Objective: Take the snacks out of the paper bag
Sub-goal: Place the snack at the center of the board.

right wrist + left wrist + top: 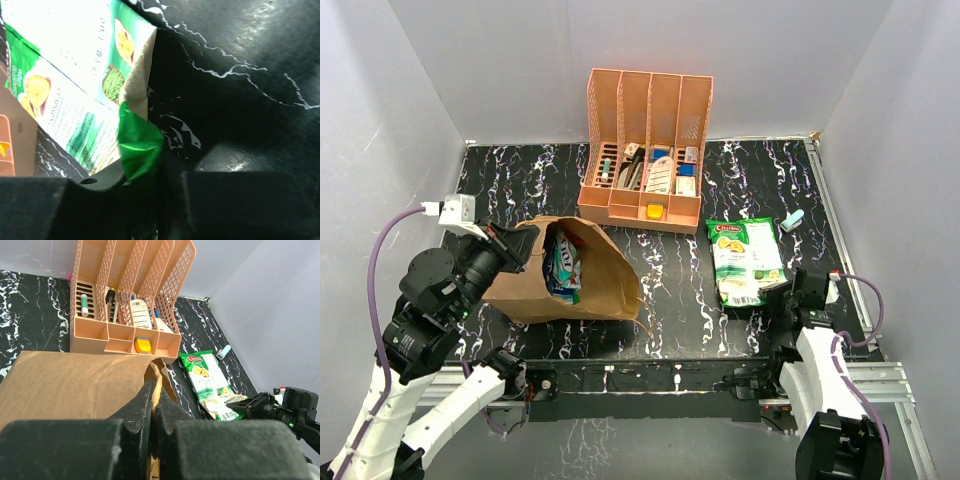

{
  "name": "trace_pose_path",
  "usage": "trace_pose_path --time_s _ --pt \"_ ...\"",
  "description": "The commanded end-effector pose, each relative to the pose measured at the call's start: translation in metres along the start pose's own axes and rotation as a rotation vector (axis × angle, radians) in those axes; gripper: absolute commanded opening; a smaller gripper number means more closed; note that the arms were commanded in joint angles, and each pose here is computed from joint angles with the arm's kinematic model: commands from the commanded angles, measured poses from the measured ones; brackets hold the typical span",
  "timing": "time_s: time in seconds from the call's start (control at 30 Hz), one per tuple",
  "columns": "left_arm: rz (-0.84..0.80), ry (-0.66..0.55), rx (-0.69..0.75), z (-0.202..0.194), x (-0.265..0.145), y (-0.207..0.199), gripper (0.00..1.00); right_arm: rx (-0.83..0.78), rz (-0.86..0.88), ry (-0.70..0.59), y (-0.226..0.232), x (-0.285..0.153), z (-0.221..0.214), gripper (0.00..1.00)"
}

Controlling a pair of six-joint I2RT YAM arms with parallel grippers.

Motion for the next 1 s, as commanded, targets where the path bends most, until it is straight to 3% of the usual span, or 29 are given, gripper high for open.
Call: trace_pose_path --time_s 0.0,0.17,0.27,0.33,0.4,0.5,0.57,0.63,0.73,0.83,0.97 --pt "-0.031 -0.008 -0.013 0.004 0.001 -0.008 0.0 -0.041 -0.053 -0.044 -0.012 -0.003 0.007 0.22" --pt "-0.026 -0.003 -0.019 0.002 -0.003 -0.005 0.0 -0.013 -0.125 -0.024 -0.022 -0.011 0.003 0.3" --pt "-0.024 -0.006 -0.018 0.002 -0.005 -0.004 0.0 0.028 -0.112 -0.064 -0.004 -0.027 0.018 0.36" --pt "-0.023 -0.006 -0.013 0.001 -0.007 -0.003 0.0 0.041 -0.114 -0.108 0.005 -0.042 0.031 0.57" --pt "-0.034 -0.001 -0.001 -0.001 -0.007 -0.004 0.0 0.037 -0.117 -0.155 0.012 -0.059 0.043 0.69" --pt "-0.086 0.019 0.025 -0.006 -0.007 -0.01 0.0 -0.008 -0.082 -0.225 0.025 -0.084 0.059 0.77" --pt "-0.138 0.044 0.048 -0.012 -0.008 -0.017 0.0 -0.116 0.046 -0.255 0.051 -0.099 0.067 0.79" --pt "-0.198 0.066 0.077 -0.015 -0.01 -0.026 0.0 -0.292 0.277 -0.228 0.092 -0.114 0.06 0.81" --pt "-0.298 0.11 0.131 -0.023 -0.014 -0.039 0.0 -0.496 0.597 -0.058 0.136 -0.131 0.025 0.82" --pt "-0.398 0.157 0.194 -0.032 -0.022 -0.05 0.0 -0.531 0.756 0.156 0.151 -0.136 -0.004 0.76" --pt "-0.486 0.2 0.249 -0.047 -0.032 -0.057 0.0 -0.606 0.893 0.22 0.171 -0.154 -0.018 0.76"
Point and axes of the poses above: each gripper's point midway between its finger pads, its own x axis out along the fingers, its own y axis along the line the jaws close on, z = x × y, the point moved 1 cm from there along -x, back along the fingers, and after that the axes turned 5 degrees about -x, right-handed, at the moved point
